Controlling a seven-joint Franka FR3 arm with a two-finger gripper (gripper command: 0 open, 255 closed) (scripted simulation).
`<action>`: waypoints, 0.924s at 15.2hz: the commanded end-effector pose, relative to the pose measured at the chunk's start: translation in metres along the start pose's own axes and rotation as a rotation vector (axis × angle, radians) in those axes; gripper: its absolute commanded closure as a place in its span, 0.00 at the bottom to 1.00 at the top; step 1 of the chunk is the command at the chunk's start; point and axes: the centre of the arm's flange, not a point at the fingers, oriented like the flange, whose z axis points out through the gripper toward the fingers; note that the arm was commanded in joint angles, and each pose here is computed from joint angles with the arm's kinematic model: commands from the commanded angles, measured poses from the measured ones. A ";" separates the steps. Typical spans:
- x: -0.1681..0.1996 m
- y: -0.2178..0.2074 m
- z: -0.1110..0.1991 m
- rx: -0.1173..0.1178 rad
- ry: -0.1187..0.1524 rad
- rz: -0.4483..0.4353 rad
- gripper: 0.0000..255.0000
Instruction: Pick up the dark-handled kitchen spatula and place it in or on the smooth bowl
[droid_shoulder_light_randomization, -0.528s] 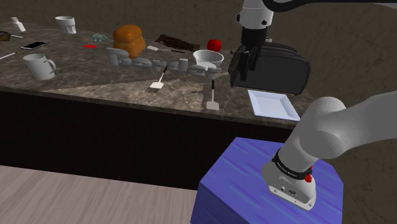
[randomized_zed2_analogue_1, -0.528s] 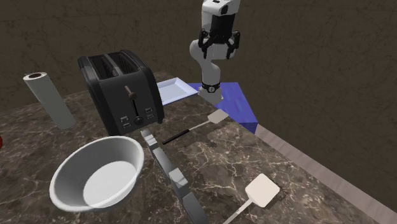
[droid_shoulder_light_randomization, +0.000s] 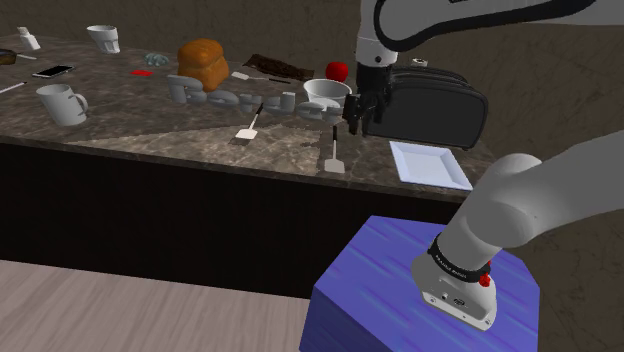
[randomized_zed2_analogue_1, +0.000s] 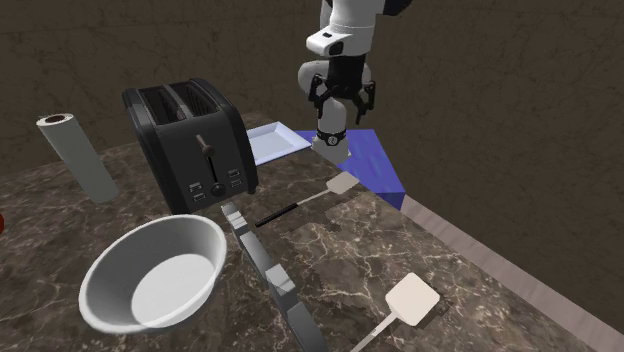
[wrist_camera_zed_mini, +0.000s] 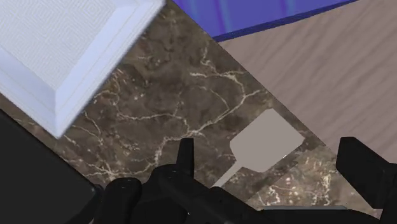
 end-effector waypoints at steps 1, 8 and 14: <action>0.020 -0.001 0.015 0.012 0.020 0.117 0.00; 0.085 0.019 0.066 0.051 0.077 0.506 0.00; 0.122 0.043 0.103 0.076 0.113 0.754 0.00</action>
